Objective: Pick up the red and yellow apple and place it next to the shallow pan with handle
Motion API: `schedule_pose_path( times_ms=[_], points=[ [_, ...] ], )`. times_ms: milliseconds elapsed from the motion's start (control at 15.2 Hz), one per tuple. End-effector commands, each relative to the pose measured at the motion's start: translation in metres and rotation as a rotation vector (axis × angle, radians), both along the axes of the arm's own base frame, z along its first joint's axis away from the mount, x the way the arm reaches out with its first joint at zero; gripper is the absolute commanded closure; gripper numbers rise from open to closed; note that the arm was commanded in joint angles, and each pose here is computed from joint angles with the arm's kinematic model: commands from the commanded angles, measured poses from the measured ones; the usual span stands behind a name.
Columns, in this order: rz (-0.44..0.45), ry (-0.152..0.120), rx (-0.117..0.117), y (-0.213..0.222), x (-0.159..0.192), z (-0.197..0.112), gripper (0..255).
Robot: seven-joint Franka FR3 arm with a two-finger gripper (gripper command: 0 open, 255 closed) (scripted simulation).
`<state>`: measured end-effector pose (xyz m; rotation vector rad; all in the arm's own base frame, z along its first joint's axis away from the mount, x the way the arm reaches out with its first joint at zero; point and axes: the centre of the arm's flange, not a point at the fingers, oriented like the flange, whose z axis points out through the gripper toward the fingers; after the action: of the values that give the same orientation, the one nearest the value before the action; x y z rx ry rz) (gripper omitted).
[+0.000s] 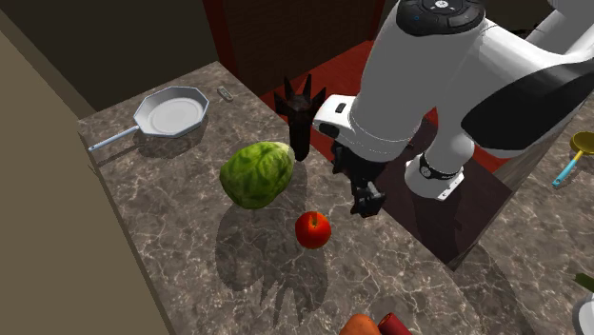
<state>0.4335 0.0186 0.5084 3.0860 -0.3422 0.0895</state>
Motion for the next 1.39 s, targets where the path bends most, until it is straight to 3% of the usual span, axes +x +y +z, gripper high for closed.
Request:
schedule_pose_path(
  times_ms=[0, 330, 792, 1320],
  points=[
    [-0.01, 0.015, -0.008, 0.0, 0.019, -0.02, 0],
    [-0.035, 0.052, -0.028, -0.002, 0.064, -0.069, 0],
    [-0.035, 0.052, -0.028, -0.004, 0.064, -0.106, 0],
    [-0.035, 0.052, -0.028, -0.005, 0.064, -0.109, 0]
  ],
)
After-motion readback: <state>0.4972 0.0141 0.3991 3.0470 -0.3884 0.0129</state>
